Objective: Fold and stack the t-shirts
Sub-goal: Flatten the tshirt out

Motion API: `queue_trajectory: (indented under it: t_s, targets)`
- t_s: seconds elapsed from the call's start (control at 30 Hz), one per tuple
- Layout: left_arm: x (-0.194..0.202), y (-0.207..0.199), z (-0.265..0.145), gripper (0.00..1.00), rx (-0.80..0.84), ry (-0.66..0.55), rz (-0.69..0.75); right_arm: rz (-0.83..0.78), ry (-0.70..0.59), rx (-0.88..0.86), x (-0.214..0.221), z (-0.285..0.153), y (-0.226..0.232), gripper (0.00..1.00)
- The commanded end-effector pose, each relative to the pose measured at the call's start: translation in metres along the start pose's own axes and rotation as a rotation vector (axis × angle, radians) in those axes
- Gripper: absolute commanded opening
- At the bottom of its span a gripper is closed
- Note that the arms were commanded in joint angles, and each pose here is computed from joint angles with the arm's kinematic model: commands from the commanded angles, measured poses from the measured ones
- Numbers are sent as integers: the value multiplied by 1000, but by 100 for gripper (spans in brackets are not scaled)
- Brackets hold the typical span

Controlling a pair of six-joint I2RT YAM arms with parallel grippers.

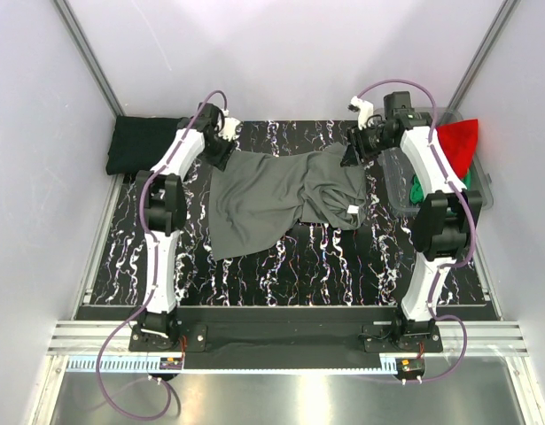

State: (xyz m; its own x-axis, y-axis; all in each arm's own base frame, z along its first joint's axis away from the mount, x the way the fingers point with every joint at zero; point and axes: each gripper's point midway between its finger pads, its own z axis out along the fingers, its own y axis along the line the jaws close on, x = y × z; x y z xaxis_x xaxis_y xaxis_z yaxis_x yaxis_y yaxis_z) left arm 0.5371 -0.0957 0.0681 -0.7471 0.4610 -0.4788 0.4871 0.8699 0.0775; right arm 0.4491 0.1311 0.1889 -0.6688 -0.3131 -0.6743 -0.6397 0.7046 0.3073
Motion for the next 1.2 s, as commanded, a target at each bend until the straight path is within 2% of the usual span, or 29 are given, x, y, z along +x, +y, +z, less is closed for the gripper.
queue_trajectory:
  t_s: [0.0,0.23,0.4,0.67,0.87,1.0,1.07,1.1,1.13,1.17]
  targets:
    - [-45,20,-21,56,-100,-125,-19,-9,-36,-16,-7,-10,14,42]
    - [-61,45,1,63,-165,-184,-40,15,-12,-20,7,-7,17,42]
    - [-67,53,19,64,-169,-201,-40,9,-4,-10,8,-6,17,42]
    - [-60,58,49,57,-153,-187,-44,-19,-1,21,6,-9,16,42]
    - [-44,62,63,56,-152,-148,-56,-36,14,30,10,-6,18,42]
    - [-24,51,72,41,-107,-84,-47,-39,23,26,10,-1,20,42]
    - [-18,37,76,40,-31,-68,-46,-32,25,23,9,2,21,42]
    - [-9,25,78,37,26,-42,-45,-38,20,22,6,2,22,42]
    - [-4,22,79,32,38,-28,-47,-36,22,19,6,4,23,41]
    - [-2,23,79,23,30,-20,-46,-36,22,19,5,4,23,41]
